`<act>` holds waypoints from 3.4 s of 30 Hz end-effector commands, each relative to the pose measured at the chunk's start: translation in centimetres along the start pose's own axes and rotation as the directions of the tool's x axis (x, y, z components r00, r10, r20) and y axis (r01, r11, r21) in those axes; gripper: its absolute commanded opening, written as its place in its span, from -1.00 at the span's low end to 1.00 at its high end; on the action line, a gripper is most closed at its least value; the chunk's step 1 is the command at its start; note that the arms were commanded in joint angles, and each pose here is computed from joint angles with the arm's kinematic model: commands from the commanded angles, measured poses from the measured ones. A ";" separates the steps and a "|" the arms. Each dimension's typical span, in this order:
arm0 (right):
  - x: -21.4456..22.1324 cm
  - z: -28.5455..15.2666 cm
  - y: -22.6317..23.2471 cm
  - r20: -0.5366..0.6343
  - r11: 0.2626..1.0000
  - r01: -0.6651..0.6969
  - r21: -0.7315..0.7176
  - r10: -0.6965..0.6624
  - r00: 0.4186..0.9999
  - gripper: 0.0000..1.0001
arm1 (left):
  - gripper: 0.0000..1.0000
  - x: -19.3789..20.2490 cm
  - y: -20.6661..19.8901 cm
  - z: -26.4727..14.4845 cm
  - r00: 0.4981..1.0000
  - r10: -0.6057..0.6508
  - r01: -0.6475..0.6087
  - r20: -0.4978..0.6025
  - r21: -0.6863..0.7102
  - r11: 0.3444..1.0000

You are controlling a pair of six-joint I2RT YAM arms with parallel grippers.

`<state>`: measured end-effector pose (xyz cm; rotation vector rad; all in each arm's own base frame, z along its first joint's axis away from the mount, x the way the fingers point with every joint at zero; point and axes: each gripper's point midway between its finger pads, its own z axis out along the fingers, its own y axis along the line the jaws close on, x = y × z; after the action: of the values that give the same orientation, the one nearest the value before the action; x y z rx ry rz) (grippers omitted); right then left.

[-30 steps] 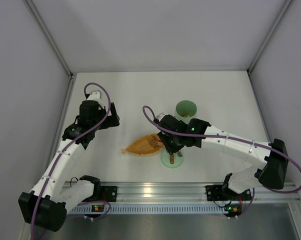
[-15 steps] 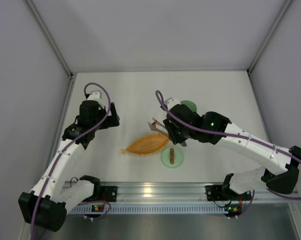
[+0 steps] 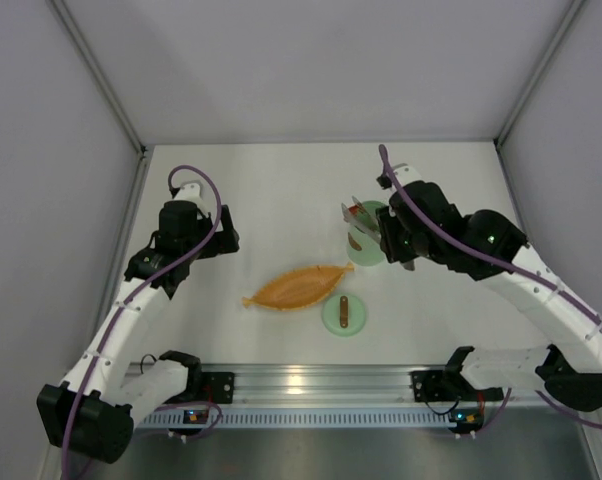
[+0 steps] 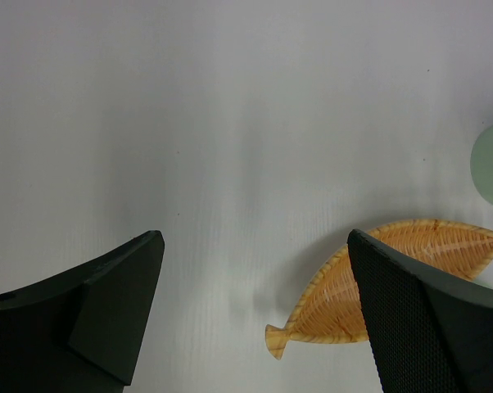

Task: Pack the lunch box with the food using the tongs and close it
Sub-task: Place the fake food in the packing box, then place the clamp at the center of the board.

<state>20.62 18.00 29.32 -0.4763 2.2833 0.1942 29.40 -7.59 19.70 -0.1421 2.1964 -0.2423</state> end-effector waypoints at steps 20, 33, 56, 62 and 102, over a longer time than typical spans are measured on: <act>0.1 -2.4 -5.0 0.045 0.992 -0.048 0.121 0.043 0.998 -0.40 | 0.98 -1.1 -0.4 -0.2 0.999 -0.001 0.000 0.032 0.018 1.000; 0.5 -2.4 -4.7 0.042 0.993 -0.054 0.104 0.050 0.998 -0.29 | 0.98 -1.1 -0.4 -0.1 1.000 -0.001 0.000 0.030 0.018 1.000; -1.9 1.5 -17.7 0.245 0.796 -0.492 0.353 0.429 0.870 -0.11 | 0.98 -1.3 -1.0 -0.4 0.999 -0.009 0.007 0.040 0.049 0.999; -0.7 8.6 -20.8 0.274 0.685 -0.621 0.380 0.558 0.783 -0.14 | 0.98 -0.8 -1.5 0.1 1.000 -0.012 0.011 0.005 0.071 0.997; 7.7 19.8 -22.0 0.042 0.660 -0.634 0.403 0.678 0.734 0.48 | 0.98 -1.1 -1.6 -0.7 0.999 -0.012 0.009 0.031 0.083 0.996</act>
<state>36.31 2.26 4.49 0.6004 2.5858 0.0328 29.09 -8.68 19.71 -0.1115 2.2081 -0.3125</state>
